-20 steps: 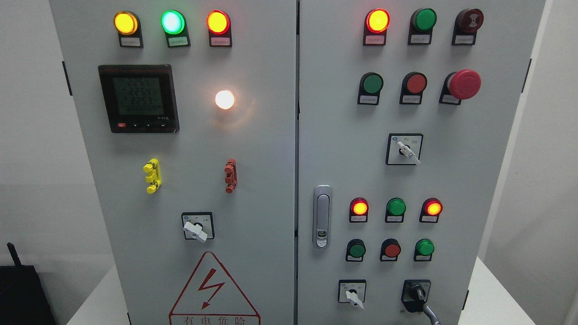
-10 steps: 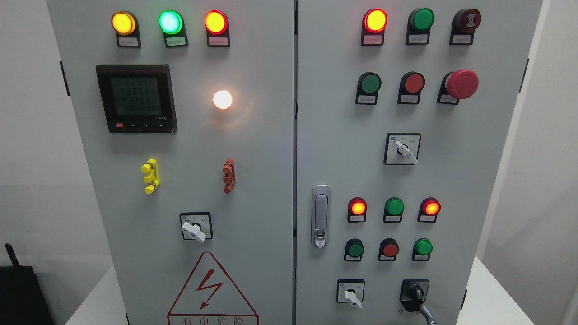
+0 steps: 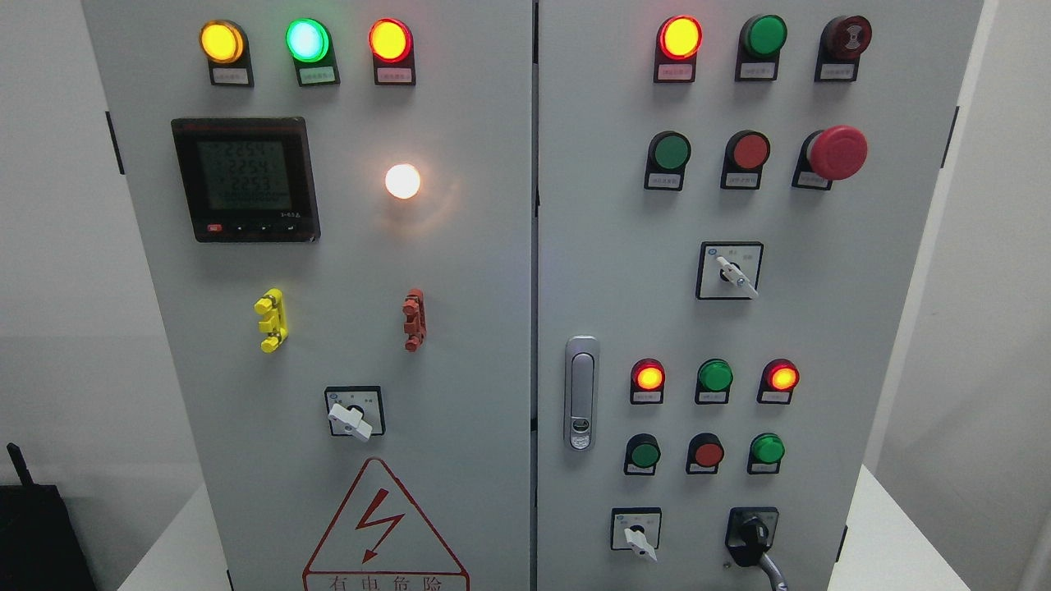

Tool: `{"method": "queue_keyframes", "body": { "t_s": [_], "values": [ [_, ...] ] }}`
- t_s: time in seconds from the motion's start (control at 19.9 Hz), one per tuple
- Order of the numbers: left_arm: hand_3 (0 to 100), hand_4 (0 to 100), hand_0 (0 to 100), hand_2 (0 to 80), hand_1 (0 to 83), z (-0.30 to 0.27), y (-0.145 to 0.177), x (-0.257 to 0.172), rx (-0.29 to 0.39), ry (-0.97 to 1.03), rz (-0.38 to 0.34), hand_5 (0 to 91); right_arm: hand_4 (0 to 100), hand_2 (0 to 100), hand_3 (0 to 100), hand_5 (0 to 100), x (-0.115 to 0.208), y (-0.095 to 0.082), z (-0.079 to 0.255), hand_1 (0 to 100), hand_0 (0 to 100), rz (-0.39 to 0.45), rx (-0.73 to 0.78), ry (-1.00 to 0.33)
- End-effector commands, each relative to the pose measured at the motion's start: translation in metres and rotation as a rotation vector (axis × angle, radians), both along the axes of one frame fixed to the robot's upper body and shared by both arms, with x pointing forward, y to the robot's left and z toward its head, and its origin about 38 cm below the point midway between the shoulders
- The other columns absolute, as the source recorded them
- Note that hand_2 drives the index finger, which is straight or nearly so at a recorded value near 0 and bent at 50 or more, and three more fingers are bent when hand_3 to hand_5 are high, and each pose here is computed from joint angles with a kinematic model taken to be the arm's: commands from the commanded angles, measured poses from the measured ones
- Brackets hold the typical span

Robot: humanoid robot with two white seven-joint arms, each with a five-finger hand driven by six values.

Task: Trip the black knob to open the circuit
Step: 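Grip the black rotary knob with the right hand and twist it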

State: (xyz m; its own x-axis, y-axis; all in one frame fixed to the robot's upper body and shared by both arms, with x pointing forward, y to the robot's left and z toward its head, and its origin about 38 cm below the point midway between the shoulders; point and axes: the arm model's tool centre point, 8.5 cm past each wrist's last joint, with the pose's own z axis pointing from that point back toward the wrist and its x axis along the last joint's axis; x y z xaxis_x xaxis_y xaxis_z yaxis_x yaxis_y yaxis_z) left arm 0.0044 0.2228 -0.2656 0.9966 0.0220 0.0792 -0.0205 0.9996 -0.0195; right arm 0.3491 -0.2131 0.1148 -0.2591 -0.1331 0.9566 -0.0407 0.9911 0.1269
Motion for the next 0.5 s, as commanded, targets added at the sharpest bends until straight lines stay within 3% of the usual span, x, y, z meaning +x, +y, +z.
{"method": "queue_keyframes", "body": {
  "t_s": [0.0, 0.45],
  "values": [
    [0, 0, 12, 0.0, 38.9, 0.0000, 0.0001, 0.0018, 0.000, -0.004, 0.003, 0.0, 97, 0, 100, 97, 0.0027, 0.0116, 0.0174, 82, 98, 0.043, -0.003, -0.058],
    [0, 0, 12, 0.0, 38.9, 0.0000, -0.0009, 0.0028, -0.001, -0.006, 0.003, 0.0, 97, 0, 100, 97, 0.0022, 0.0170, 0.0209, 82, 98, 0.055, -0.001, -0.068]
  ]
}}
